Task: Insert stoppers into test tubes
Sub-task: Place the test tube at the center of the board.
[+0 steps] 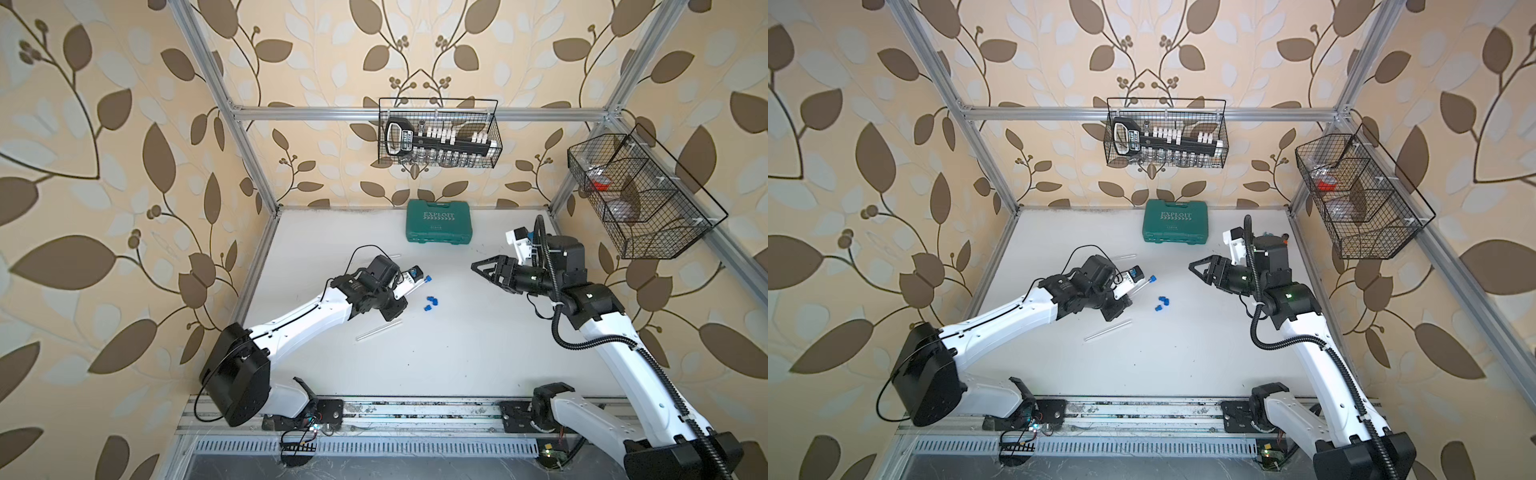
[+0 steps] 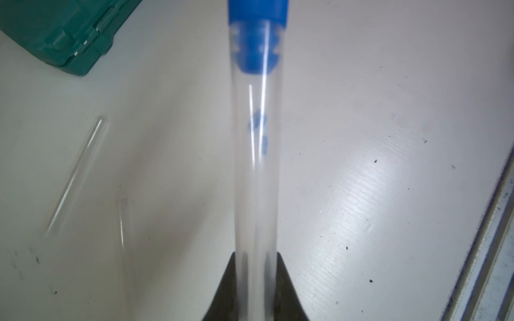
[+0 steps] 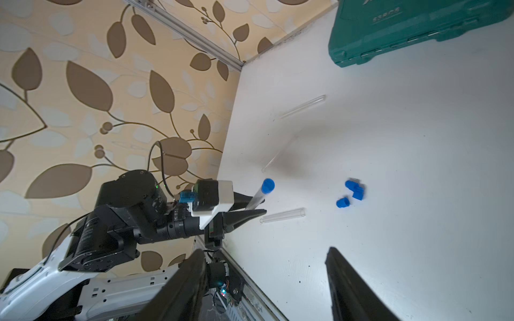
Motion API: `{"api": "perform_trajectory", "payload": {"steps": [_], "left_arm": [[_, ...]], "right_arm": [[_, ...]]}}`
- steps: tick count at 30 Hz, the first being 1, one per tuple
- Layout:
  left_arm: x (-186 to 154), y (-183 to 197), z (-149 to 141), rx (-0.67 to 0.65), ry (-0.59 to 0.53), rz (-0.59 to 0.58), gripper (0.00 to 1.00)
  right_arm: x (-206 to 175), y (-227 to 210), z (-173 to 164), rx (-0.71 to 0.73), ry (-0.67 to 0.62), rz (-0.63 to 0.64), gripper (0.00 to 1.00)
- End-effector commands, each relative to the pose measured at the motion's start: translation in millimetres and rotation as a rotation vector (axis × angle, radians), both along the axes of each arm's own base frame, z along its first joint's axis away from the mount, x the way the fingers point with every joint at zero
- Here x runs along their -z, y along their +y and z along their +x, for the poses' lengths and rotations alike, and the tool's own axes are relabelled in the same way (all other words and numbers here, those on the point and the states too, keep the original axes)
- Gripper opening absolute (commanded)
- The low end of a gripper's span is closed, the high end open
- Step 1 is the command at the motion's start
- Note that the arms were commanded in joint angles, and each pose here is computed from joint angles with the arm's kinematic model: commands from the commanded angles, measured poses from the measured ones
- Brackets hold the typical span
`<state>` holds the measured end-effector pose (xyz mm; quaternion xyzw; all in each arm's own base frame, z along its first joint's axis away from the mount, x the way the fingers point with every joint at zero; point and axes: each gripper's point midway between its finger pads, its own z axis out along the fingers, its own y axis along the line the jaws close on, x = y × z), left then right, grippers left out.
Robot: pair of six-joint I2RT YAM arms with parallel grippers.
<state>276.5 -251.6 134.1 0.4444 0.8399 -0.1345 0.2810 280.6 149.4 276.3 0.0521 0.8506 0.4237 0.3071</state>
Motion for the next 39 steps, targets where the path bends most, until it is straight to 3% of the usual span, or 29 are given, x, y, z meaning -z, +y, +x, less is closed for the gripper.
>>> {"api": "perform_trajectory", "payload": {"steps": [1,5,11,20,28,39], "left_arm": [[6.9,-3.6,17.3,-0.057,0.040,0.010,0.00],[19.0,-11.4,39.2,-0.078,0.033,0.050,0.00],[45.4,-21.3,60.6,-0.069,0.129,0.156,0.00],[79.2,-24.9,91.5,-0.127,0.178,0.227,0.00],[95.5,-21.2,100.5,-0.176,0.196,0.257,0.02],[107.7,-16.5,107.4,-0.206,0.196,0.304,0.14]], "right_arm": [[15.2,-10.5,-4.7,0.027,0.015,-0.071,0.67],[20.9,-12.9,-6.5,0.035,0.023,-0.076,0.67],[24.0,-11.3,-4.2,0.032,0.030,-0.066,0.67],[24.6,-10.1,-4.8,0.023,0.033,-0.064,0.67],[25.9,-8.4,-8.0,0.018,0.046,-0.047,0.66],[23.1,-6.9,-9.4,0.010,0.043,-0.037,0.66]]}}
